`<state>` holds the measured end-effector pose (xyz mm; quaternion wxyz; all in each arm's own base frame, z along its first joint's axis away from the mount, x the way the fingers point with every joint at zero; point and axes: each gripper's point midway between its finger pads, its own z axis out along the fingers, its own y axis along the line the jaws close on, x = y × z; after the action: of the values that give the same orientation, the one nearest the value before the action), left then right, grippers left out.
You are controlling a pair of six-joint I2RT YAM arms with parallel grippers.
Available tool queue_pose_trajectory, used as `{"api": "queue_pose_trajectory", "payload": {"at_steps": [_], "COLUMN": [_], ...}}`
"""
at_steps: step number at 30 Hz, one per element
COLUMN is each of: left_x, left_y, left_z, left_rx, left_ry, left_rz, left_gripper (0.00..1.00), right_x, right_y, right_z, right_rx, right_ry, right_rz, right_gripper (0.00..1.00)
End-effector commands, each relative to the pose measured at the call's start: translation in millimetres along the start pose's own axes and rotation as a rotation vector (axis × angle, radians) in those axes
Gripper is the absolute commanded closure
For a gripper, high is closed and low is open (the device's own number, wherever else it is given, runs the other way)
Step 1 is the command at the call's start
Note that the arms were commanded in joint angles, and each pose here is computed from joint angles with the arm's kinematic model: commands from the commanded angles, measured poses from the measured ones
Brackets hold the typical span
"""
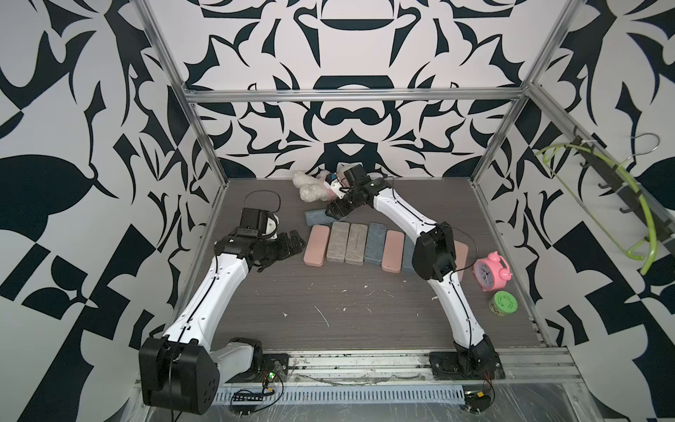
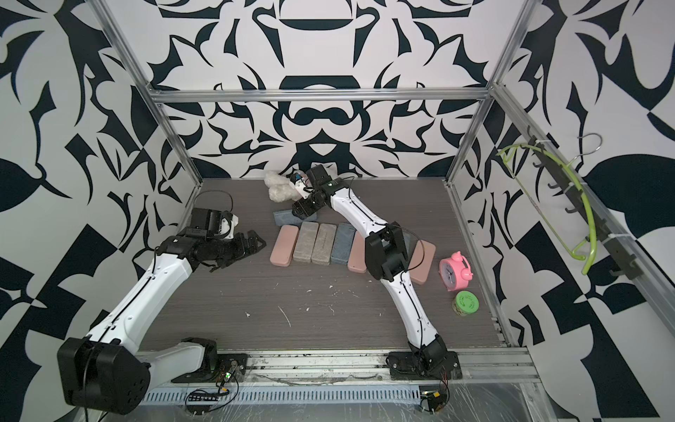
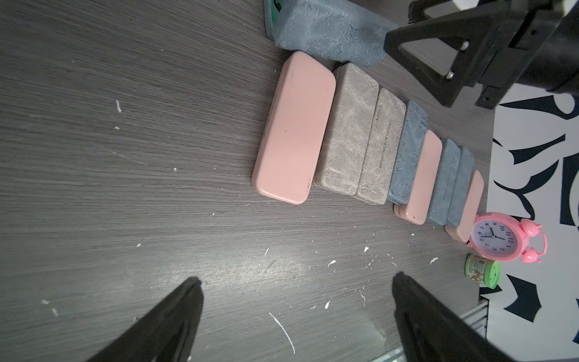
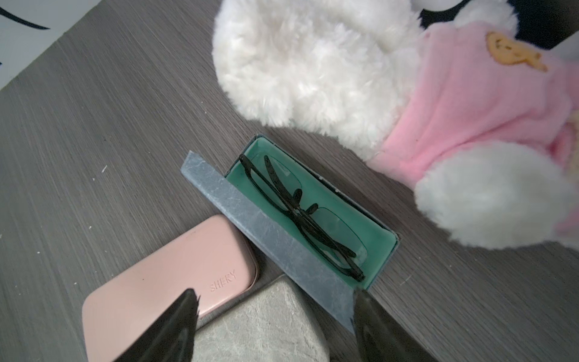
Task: Close the glasses case
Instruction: Pick up the glasses case at the center of the board.
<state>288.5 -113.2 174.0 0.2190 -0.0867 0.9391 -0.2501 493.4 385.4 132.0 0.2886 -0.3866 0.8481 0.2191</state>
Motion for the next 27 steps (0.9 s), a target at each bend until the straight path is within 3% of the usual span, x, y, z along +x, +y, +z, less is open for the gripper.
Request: {"api": "queue_pose_trajectory", "payload": {"at_steps": [1,15,23,27], "left_x": [9.7,12.6,12.0,13.2], "left_y": [7.0,9.9,10.1,11.3], "left_z": [0.8,7.6,6.9,7.3], "left_rx": [-0.012,-0.013,-0.013,-0.016], "left_ry": [0.021,0.042,0.038,0.042], "left_rz": [-0.012,-0.015,-0.009,-0.006], "left_gripper": [0.01,0.01,0.01,0.01], "right_x": [-23.1,3.2,2.9,3.7], "right_y": [6.4,-7.2,-1.2,-2.9], "right_z": [-17.5,8.7,8.4,8.3], "right_rx": [-0.012,0.029,0.008,0.019], "right_ry": [-0.055,0.021,0.016,0.021], "right_rz": [-0.070,-0.101,-0.126,-0.130], "right_gripper": [0.21,0.25,0.38,0.54]}}
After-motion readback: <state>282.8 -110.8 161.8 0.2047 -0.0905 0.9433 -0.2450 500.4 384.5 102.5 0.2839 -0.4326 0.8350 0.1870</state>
